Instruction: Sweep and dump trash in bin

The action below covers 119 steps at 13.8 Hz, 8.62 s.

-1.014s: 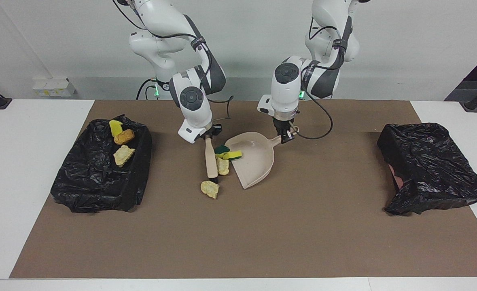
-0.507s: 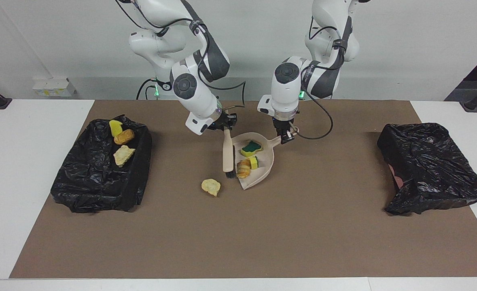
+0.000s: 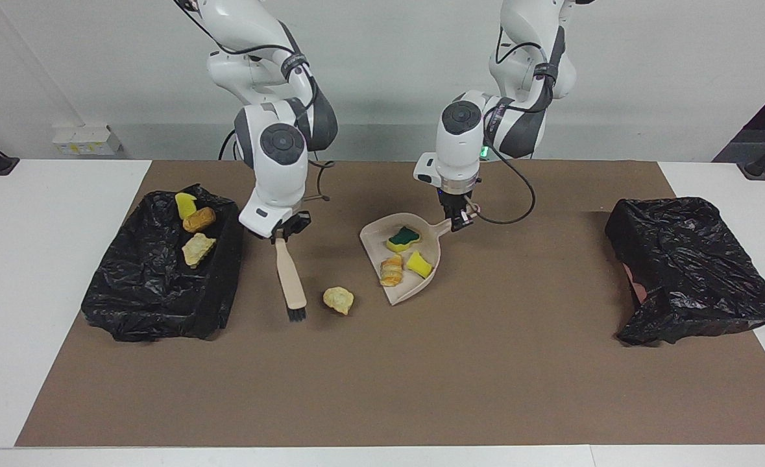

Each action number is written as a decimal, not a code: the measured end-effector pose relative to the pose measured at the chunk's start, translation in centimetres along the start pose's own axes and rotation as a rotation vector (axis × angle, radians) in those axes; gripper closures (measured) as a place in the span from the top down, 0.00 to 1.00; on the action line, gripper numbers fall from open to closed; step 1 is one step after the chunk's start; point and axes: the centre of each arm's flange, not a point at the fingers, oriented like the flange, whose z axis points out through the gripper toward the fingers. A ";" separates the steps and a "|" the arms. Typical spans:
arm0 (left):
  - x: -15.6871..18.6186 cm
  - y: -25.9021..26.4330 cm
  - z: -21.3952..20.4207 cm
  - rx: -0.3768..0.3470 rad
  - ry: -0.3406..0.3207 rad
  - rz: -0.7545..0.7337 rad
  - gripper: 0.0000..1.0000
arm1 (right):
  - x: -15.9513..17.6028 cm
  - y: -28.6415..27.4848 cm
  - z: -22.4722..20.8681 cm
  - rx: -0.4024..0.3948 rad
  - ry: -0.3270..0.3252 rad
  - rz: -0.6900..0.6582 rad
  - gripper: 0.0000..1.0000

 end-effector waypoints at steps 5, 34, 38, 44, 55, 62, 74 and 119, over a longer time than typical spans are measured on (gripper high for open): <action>0.0 0.0 0.0 0.000 0.000 -0.002 0.32 | 1.4 -9.4 1.9 0.135 -0.072 -0.117 0.26; -17.4 -19.4 -7.0 -0.006 0.234 0.195 0.32 | -12.5 -23.3 -7.0 0.388 -0.099 0.356 0.26; -25.3 -22.8 -7.2 -0.003 0.233 0.269 0.32 | -10.8 -29.1 -3.6 0.401 -0.085 0.325 0.26; -38.1 -25.2 -6.0 -0.031 0.236 0.309 0.32 | -10.2 -29.7 -1.2 0.358 -0.117 0.290 0.26; -54.8 -29.8 -8.9 0.068 -0.137 0.290 0.32 | -9.4 -29.5 -0.1 0.354 -0.097 0.204 0.68; -55.1 -30.9 -10.6 0.115 -0.488 0.274 0.32 | -4.2 -13.9 -5.2 0.262 0.115 0.394 1.00; -47.8 -29.6 -16.5 0.257 -0.854 0.254 0.32 | -10.4 15.6 -14.4 0.171 0.235 0.438 1.00; 10.1 -8.8 -3.4 -0.106 0.142 -1.053 0.32 | -18.7 23.6 -19.9 0.237 0.199 0.327 1.00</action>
